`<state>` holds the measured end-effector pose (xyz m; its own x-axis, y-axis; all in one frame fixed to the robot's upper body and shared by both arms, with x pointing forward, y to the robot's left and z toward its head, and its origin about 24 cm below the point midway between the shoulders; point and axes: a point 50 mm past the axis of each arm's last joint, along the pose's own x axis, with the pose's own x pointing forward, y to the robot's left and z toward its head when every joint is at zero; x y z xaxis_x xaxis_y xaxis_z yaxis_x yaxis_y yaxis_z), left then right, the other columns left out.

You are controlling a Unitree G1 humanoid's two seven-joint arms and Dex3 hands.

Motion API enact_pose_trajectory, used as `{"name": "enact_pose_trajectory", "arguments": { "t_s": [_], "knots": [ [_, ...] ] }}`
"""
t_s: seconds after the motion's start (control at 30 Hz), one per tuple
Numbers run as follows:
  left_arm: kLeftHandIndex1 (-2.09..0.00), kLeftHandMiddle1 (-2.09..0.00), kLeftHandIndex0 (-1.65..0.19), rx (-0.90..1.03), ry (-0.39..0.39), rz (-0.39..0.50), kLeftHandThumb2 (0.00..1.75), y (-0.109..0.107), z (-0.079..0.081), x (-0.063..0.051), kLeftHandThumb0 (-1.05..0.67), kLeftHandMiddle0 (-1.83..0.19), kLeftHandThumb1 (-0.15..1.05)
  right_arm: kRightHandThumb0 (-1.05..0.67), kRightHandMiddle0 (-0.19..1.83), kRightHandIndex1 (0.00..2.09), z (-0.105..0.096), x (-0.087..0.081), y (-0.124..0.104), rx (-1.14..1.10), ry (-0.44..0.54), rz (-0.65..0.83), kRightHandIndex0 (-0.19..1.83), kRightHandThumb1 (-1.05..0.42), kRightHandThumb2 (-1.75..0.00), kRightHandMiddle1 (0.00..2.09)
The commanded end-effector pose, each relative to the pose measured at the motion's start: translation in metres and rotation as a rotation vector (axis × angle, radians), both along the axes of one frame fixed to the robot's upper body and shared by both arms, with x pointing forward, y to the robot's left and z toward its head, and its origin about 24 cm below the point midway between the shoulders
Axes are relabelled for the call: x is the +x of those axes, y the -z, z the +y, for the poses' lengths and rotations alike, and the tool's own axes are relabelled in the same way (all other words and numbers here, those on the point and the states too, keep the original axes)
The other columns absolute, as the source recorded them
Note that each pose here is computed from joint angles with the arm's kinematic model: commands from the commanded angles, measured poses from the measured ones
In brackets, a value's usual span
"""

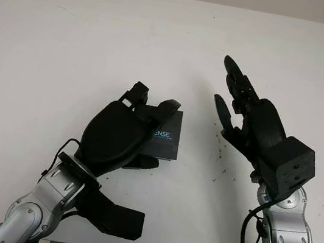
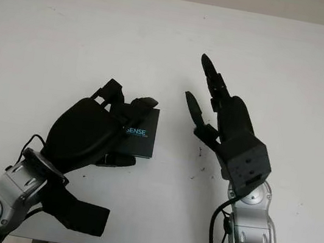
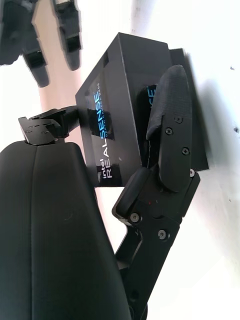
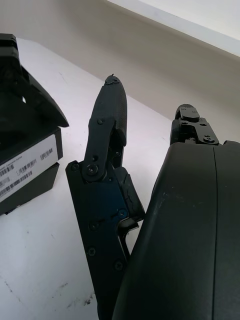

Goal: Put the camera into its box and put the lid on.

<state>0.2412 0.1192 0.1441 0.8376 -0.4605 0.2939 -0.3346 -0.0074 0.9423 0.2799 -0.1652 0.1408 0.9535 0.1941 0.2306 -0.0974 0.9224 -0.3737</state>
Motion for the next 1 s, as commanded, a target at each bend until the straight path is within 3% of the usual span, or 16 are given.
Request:
{"name": "enact_pose_trajectory", "arguments": {
  "t_s": [0.0,0.4,0.97],
  "knots": [
    [-2.09,-2.09,0.19,-0.064,0.024,-0.021,0.56,-0.011,-0.002,0.003,-0.30,-0.06,1.05,-0.68,0.12,0.05,0.000,-0.002,-0.002,0.005,-0.008,-0.020,0.07,-1.05,-0.53,0.08],
    [-2.09,-2.09,0.16,-0.175,0.048,0.106,0.54,-0.034,0.007,0.011,-0.29,-0.10,1.05,-0.69,0.12,0.05,0.000,0.001,-0.003,0.006,-0.012,-0.007,0.07,-1.05,-0.53,0.08],
    [-2.09,-2.09,0.10,-0.040,0.072,0.122,0.49,-0.035,0.015,0.022,-0.28,-0.18,1.05,-0.68,0.12,0.06,0.002,0.000,-0.004,-0.005,-0.018,-0.023,0.08,-1.05,-0.53,0.09]
  ]
}}
